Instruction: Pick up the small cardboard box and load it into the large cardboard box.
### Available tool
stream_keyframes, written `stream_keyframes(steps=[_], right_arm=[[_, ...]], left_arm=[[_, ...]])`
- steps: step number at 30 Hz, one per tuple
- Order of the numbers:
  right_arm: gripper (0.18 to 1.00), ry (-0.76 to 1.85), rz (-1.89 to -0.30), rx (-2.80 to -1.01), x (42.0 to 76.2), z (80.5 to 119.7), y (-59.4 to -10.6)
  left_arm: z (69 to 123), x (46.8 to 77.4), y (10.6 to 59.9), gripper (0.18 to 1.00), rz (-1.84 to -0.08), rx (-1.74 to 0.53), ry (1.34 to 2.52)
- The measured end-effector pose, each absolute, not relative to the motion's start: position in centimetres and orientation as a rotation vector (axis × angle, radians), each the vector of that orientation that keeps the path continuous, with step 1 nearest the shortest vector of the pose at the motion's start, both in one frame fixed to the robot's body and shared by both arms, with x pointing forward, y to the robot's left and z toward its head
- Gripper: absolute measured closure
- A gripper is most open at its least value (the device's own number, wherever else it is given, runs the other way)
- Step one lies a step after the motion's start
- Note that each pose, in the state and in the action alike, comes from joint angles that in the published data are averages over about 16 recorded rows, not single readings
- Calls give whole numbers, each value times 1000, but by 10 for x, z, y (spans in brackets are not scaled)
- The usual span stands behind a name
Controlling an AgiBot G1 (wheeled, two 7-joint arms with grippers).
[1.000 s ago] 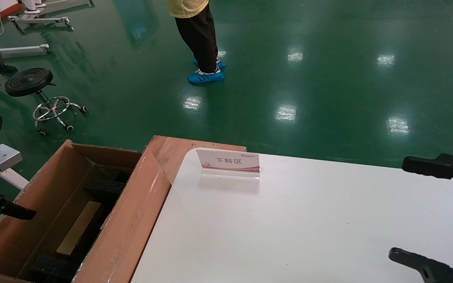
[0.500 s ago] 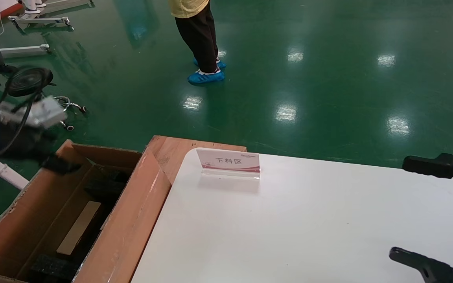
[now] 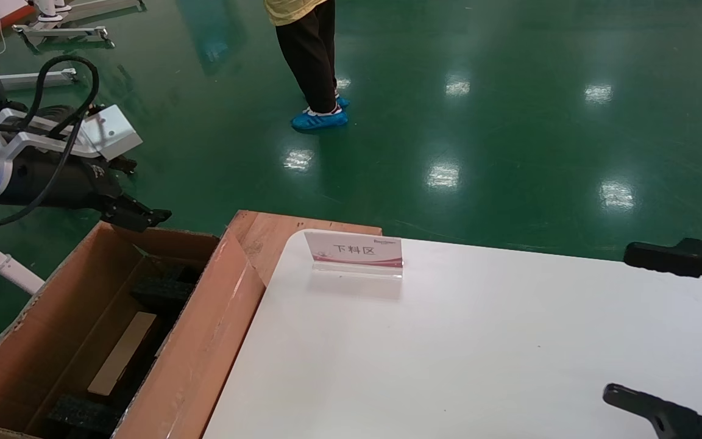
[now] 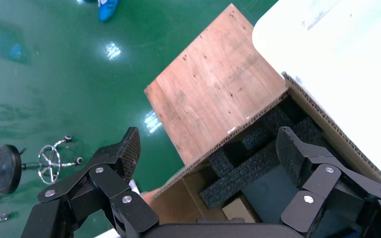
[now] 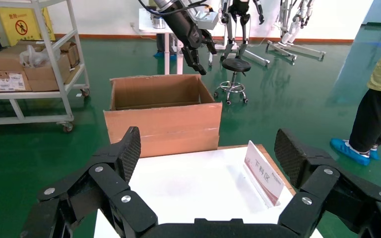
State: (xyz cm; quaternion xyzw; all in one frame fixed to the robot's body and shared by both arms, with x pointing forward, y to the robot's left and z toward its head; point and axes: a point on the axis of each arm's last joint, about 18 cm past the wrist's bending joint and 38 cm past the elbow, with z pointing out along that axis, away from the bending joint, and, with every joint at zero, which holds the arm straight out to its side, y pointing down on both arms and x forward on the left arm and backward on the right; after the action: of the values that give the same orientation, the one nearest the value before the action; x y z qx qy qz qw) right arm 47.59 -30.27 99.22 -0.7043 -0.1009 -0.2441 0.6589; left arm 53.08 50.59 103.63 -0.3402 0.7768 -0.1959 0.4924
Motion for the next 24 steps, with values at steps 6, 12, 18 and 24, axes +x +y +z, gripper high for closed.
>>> stream_keyframes(steps=[6, 12, 18, 24], right_arm=[[178, -228, -553, -1594, 476, 992, -303], [178, -228, -553, -1594, 476, 992, -303], [178, -228, -553, -1594, 476, 992, -303], [178, -228, -553, -1594, 476, 992, -303]], left_arm=[[1035, 538, 485, 184, -529, -773, 1935], [1031, 545, 452, 184, -621, -685, 2014], [1025, 550, 417, 184, -735, -580, 2092], [1018, 551, 383, 184, -863, -465, 2157]])
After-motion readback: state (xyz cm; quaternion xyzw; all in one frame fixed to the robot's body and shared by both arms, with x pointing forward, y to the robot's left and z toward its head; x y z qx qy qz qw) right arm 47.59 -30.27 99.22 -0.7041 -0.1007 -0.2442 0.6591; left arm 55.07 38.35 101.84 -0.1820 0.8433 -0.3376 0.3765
